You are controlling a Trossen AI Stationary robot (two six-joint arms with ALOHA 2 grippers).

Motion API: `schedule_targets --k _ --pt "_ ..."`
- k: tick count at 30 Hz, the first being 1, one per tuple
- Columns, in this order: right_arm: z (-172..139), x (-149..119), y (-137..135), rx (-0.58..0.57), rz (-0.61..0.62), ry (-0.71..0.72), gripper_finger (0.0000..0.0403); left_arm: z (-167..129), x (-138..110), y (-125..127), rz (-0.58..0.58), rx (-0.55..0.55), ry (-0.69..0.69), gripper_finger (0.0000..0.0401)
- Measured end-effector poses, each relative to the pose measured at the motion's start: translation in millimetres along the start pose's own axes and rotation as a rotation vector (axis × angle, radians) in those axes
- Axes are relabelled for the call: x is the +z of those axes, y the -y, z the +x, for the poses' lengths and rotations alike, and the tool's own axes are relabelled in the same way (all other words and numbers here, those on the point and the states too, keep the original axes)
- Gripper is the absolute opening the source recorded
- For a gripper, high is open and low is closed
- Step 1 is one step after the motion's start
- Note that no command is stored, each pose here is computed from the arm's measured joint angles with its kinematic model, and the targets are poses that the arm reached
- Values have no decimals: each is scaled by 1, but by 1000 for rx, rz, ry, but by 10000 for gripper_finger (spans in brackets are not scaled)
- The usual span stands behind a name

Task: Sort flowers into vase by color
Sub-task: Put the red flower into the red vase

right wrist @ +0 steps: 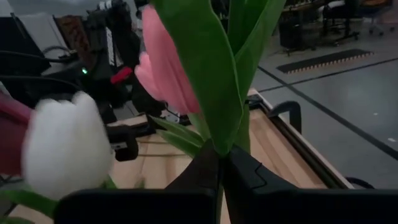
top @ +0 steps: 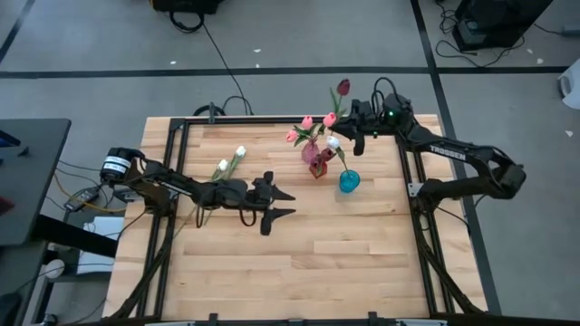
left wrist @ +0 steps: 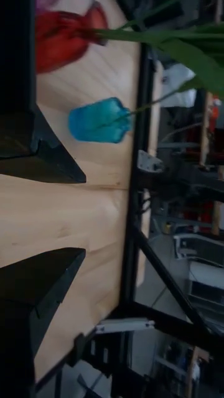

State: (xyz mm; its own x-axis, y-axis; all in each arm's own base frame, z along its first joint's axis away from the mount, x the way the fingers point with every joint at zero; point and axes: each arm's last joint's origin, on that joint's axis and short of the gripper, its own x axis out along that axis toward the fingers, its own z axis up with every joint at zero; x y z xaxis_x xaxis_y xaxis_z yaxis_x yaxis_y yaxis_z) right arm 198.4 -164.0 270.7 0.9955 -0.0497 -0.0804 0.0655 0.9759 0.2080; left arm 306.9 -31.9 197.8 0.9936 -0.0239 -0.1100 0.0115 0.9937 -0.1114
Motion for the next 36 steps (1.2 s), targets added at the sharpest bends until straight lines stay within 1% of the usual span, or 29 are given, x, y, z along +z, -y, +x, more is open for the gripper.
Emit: schedule_targets --k 4,8,11,16,19,22,24,28,31,36 --pt "3 -1 2 23 -10 8 17 0 -4 -1 -10 37 -35 186" --pt "3 1 1 38 -18 24 17 0 -4 -2 -11 41 -35 186" --pt "4 -2 1 40 -32 5 18 0 -4 -2 -15 41 -36 186" --pt "15 -16 4 -10 -37 -63 40 0 -4 -2 -16 66 -32 186" --pt "22 -24 6 2 -46 -97 56 0 -4 -3 -16 86 -30 186" --pt "21 -28 6 8 -55 -130 69 -1 -6 -3 -31 90 -52 186" --pt "17 -28 3 -16 -76 -157 76 -4 -5 -4 -50 119 -86 186" --pt "4 -25 -4 -126 -131 -220 83 -15 2 -5 -47 220 -123 186" --pt "-6 -22 -12 -181 -149 -264 83 -21 4 -6 -56 252 -157 186" --pt "-10 -23 -22 -160 -146 -300 85 -23 0 -9 -67 276 -206 186"
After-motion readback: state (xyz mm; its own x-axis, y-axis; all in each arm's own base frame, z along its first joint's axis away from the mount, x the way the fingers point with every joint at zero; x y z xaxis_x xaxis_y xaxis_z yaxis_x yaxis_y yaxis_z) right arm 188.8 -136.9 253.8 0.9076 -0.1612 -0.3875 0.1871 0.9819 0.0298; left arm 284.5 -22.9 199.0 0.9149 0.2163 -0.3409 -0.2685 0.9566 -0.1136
